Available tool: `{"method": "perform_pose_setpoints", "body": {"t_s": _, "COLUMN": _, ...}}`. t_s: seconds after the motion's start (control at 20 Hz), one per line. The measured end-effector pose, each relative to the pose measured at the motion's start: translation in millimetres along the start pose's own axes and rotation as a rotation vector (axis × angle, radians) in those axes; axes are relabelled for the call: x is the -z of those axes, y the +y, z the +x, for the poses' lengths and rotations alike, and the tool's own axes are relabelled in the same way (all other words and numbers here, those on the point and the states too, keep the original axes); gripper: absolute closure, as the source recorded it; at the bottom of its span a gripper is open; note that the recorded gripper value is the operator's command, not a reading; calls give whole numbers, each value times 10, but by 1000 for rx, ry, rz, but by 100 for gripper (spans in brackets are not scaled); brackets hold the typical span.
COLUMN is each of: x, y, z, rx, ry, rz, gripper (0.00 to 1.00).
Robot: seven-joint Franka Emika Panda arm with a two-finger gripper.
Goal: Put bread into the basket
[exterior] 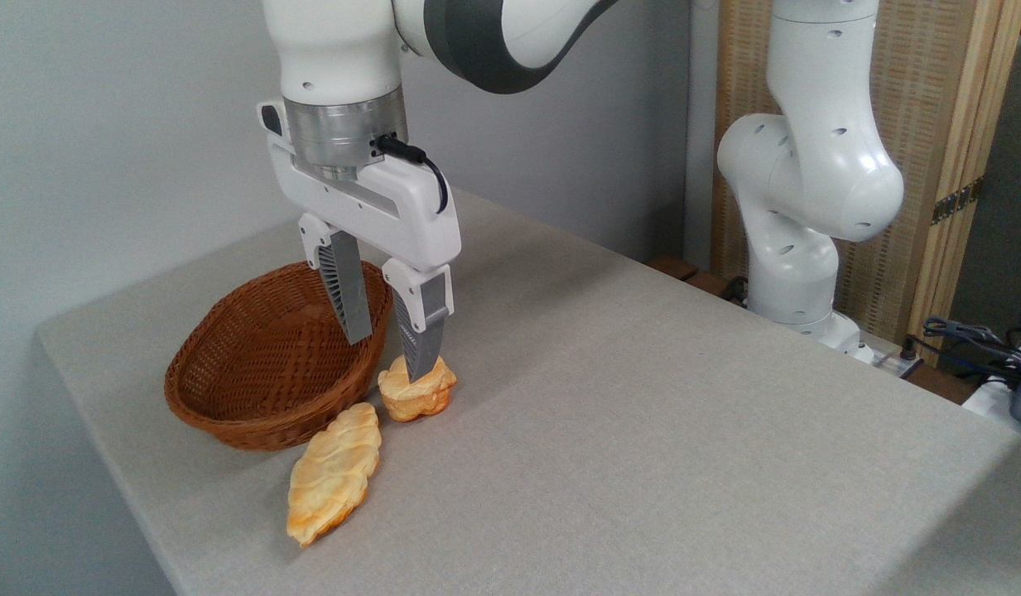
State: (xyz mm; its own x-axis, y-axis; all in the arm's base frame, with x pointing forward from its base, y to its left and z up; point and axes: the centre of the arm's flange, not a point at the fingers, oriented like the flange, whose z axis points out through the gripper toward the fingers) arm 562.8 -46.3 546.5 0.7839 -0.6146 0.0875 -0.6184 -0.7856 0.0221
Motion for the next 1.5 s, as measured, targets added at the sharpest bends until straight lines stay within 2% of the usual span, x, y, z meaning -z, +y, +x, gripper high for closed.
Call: {"method": "perform_pose_setpoints", "body": {"t_s": 1.5, "x": -11, "y": 87, "z": 55, "rx": -18, "ry": -2, "rz": -2, "gripper": 0}}
